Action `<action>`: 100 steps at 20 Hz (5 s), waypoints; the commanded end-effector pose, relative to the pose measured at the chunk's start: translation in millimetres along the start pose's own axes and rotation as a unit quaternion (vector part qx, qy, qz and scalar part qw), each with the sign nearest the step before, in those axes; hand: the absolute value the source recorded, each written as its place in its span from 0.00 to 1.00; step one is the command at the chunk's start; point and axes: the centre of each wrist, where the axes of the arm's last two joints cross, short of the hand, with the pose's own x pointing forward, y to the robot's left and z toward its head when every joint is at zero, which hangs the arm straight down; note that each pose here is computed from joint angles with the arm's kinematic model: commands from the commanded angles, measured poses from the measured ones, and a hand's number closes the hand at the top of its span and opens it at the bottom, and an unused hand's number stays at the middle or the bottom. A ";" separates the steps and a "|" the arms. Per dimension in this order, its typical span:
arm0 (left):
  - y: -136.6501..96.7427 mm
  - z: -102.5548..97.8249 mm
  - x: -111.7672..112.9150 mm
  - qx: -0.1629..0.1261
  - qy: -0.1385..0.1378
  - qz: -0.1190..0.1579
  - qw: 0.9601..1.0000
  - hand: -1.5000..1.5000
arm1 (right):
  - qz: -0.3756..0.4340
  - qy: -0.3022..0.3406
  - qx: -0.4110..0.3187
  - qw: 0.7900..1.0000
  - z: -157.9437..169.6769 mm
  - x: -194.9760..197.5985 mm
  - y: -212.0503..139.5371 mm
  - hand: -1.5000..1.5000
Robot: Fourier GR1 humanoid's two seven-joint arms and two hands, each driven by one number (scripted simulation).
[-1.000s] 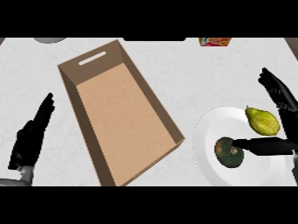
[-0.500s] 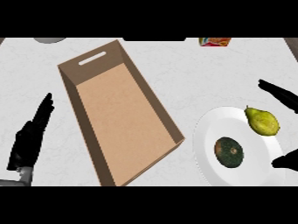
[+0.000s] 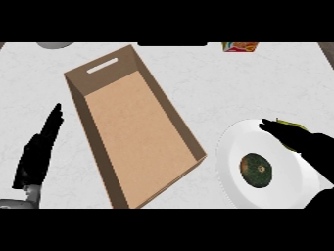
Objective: Pick the squash from the plate and place it in the cardboard box
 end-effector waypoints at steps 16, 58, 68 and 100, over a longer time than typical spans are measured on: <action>-1.5 -3.2 1.4 -0.009 -0.005 0.009 1.000 0.50 | 0.025 0.071 0.015 0.997 -30.3 -7.8 61.0 0.00; -1.7 8.4 -7.5 -0.006 0.003 0.011 1.000 0.50 | 0.089 0.046 -0.098 0.990 -47.9 -19.1 93.6 1.00; -1.8 11.6 4.2 0.002 0.000 0.003 1.000 0.50 | 0.076 0.251 -0.186 0.947 -32.0 45.4 110.4 1.00; 2.4 12.2 12.6 -0.013 -0.010 0.004 1.000 0.50 | -0.076 -0.015 -0.348 0.934 -75.1 250.6 -17.4 1.00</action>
